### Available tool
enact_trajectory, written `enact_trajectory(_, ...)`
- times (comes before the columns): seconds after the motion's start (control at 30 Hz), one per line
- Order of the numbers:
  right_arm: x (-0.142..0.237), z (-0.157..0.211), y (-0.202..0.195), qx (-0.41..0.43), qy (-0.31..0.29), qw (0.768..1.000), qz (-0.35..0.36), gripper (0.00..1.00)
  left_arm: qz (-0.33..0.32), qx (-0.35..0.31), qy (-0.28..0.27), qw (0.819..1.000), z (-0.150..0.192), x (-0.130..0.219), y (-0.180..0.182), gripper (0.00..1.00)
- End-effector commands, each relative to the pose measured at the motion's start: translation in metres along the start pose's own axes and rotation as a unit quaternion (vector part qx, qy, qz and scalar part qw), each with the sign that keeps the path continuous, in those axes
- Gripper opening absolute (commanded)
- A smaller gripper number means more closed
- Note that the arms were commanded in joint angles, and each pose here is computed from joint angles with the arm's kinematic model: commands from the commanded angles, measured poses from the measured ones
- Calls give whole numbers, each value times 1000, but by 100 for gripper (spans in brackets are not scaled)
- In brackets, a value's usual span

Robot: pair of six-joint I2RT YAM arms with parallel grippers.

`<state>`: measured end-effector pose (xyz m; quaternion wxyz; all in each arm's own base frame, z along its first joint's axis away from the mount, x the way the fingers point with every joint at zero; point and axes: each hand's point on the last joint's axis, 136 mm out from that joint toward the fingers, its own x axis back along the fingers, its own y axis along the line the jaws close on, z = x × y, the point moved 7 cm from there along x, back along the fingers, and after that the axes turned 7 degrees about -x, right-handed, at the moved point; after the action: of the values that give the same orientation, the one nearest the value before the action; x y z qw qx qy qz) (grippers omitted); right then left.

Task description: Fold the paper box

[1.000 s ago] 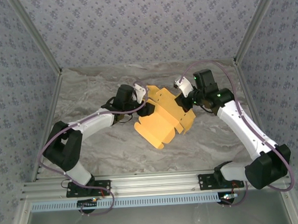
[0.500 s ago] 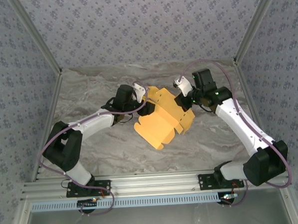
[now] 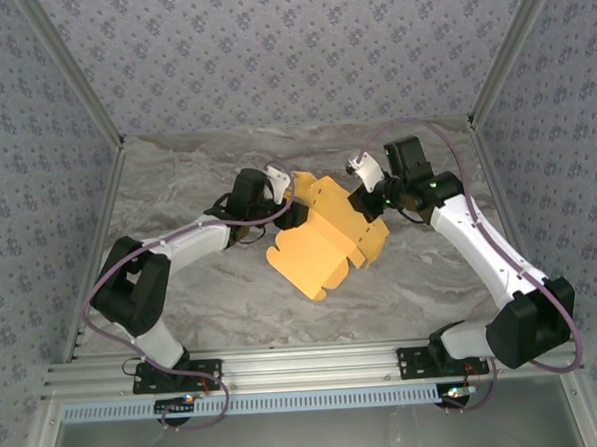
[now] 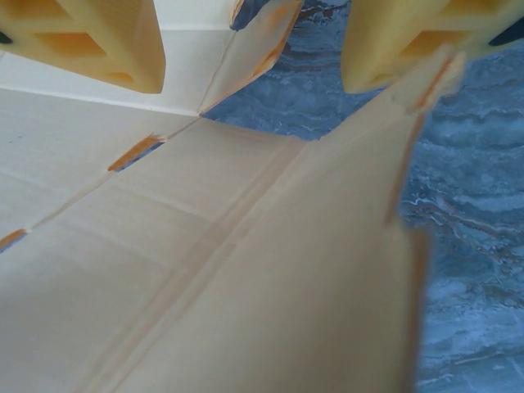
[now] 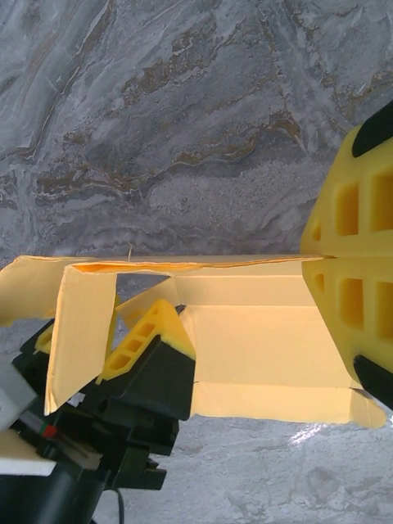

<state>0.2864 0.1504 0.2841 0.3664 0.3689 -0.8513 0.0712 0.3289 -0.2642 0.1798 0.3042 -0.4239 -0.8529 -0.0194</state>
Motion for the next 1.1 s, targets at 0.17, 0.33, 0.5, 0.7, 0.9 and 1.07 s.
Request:
enact_trajectory(0.17, 3, -10, -4, -17, -13, 1000, 5, 0, 77, 12, -31, 996, -12, 5, -22, 45)
enact_trajectory(0.33, 1, -11, -6, -25, -12, 1000, 9, 0, 100, 10, -35, 994, -13, 6, -35, 39)
enact_trajectory(0.5, 2, -14, -6, -28, -20, 999, 7, 0, 110, 12, -20, 994, -5, -4, -41, 37)
enact_trajectory(0.7, 1, -15, -3, -33, -25, 999, -6, 0, 109, 11, -10, 994, 0, -16, -44, 39)
enact_trajectory(0.9, 1, -9, -5, -27, -19, 999, 5, 0, 113, 11, -9, 994, -1, -21, -45, 42)
enact_trajectory(1.07, 0, -5, -17, 0, -4, 998, 60, 0, 98, 5, -20, 995, -4, -4, -46, 48)
